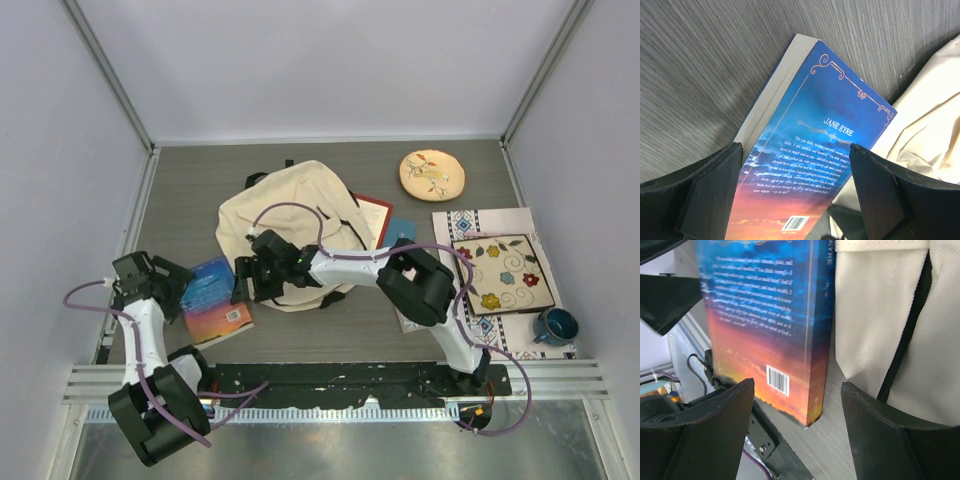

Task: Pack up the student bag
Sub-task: Pick up the book from the center of the board.

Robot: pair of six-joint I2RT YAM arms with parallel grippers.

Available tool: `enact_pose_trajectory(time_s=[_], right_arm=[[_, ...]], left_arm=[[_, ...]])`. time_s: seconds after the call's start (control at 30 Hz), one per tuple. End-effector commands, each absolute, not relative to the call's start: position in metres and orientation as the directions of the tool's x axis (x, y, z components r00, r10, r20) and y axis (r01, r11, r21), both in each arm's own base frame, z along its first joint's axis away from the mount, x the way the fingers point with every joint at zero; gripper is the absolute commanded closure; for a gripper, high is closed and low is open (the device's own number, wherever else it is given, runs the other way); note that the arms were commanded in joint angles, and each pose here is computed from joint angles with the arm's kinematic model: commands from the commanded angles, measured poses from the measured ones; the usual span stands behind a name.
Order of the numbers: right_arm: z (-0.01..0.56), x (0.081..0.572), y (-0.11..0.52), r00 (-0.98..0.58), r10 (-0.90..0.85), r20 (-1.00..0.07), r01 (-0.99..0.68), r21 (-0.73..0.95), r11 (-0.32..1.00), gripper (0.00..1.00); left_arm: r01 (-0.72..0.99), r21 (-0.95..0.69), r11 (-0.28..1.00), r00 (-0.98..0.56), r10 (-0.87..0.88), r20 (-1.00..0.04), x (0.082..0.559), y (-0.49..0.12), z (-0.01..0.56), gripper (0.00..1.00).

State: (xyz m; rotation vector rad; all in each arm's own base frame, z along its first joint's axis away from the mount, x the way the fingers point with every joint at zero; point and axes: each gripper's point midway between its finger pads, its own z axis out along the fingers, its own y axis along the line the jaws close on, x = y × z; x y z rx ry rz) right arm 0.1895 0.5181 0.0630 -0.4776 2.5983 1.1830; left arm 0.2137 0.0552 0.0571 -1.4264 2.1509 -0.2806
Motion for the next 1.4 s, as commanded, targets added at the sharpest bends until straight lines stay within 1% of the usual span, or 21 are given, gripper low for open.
enact_pose_trajectory(time_s=[0.0,0.1,0.17,0.27,0.47,0.53,0.57,0.6,0.67,0.7,0.77,0.8,0.9,1.03,1.1,1.17,1.23,1.3,1.33,1.37], right_arm=[[0.059,0.195,0.532,-0.908,-0.201,-0.368,-0.409,0.671,0.618,0.25],[0.048,0.194,0.536,-0.912,-0.212,-0.353,-0.404,0.675,0.617,0.25],[0.044,0.194,0.536,-0.912,-0.213,-0.352,-0.404,0.672,0.621,0.25],[0.043,0.194,0.539,-0.911,-0.220,-0.350,-0.408,0.675,0.614,0.25],[0.040,0.194,0.538,-0.907,-0.228,-0.353,-0.415,0.671,0.614,0.25],[0.040,0.193,0.537,-0.908,-0.233,-0.350,-0.416,0.675,0.609,0.25],[0.041,0.193,0.537,-0.907,-0.232,-0.351,-0.417,0.679,0.605,0.25],[0.042,0.191,0.536,-0.907,-0.239,-0.347,-0.419,0.683,0.599,0.25],[0.043,0.190,0.537,-0.906,-0.241,-0.348,-0.422,0.690,0.588,0.25],[0.044,0.189,0.537,-0.906,-0.244,-0.346,-0.423,0.693,0.584,0.25],[0.048,0.187,0.538,-0.904,-0.246,-0.350,-0.427,0.702,0.570,0.25],[0.047,0.187,0.537,-0.906,-0.246,-0.345,-0.423,0.703,0.571,0.25],[0.051,0.185,0.538,-0.905,-0.246,-0.347,-0.425,0.715,0.555,0.25],[0.054,0.183,0.539,-0.909,-0.239,-0.342,-0.417,0.729,0.542,0.25],[0.056,0.182,0.540,-0.911,-0.236,-0.339,-0.413,0.736,0.536,0.25],[0.054,0.182,0.540,-0.915,-0.232,-0.331,-0.404,0.738,0.540,0.25],[0.054,0.181,0.540,-0.917,-0.230,-0.326,-0.399,0.740,0.542,0.25],[0.053,0.181,0.540,-0.917,-0.230,-0.325,-0.399,0.740,0.542,0.25],[0.053,0.181,0.539,-0.917,-0.231,-0.325,-0.398,0.739,0.543,0.25],[0.054,0.181,0.539,-0.917,-0.230,-0.325,-0.399,0.740,0.542,0.25]], left_arm=[[-0.749,-0.529,0.398,-0.299,-0.916,-0.265,0.218,0.039,0.071,0.12],[-0.742,-0.539,0.399,-0.322,-0.917,-0.235,0.219,0.033,0.068,0.16],[-0.751,-0.526,0.399,-0.337,-0.917,-0.213,0.219,0.032,0.063,0.15],[-0.765,-0.501,0.404,-0.361,-0.914,-0.186,0.217,0.029,0.053,0.18],[-0.809,-0.394,0.436,-0.368,-0.899,-0.239,0.210,0.036,0.043,0.18],[-0.808,-0.383,0.448,-0.374,-0.892,-0.254,0.210,0.035,0.043,0.20],[-0.800,-0.380,0.464,-0.389,-0.884,-0.260,0.211,0.032,0.043,0.23],[-0.797,-0.381,0.469,-0.394,-0.881,-0.260,0.211,0.030,0.044,0.30],[-0.774,-0.406,0.486,-0.415,-0.874,-0.254,0.214,0.022,0.046,0.39],[-0.761,-0.426,0.489,-0.420,-0.872,-0.252,0.216,0.019,0.048,0.52],[-0.741,-0.460,0.489,-0.427,-0.872,-0.240,0.218,0.013,0.052,0.59],[-0.730,-0.475,0.491,-0.423,-0.871,-0.250,0.220,0.012,0.056,0.64],[-0.708,-0.511,0.488,-0.425,-0.872,-0.244,0.221,0.006,0.065,0.74],[-0.657,-0.574,0.488,-0.413,-0.870,-0.267,0.223,0.000,0.086,0.77],[-0.630,-0.601,0.491,-0.419,-0.867,-0.269,0.224,-0.005,0.094,0.76],[-0.611,-0.616,0.497,-0.418,-0.864,-0.282,0.223,-0.007,0.098,0.73],[-0.599,-0.628,0.498,-0.423,-0.862,-0.280,0.224,-0.009,0.098,0.71],[-0.592,-0.636,0.494,-0.436,-0.861,-0.262,0.224,-0.013,0.094,0.77],[-0.592,-0.639,0.491,-0.440,-0.861,-0.254,0.225,-0.014,0.092,0.82],[-0.600,-0.635,0.487,-0.447,-0.862,-0.238,0.225,-0.015,0.089,0.94]])
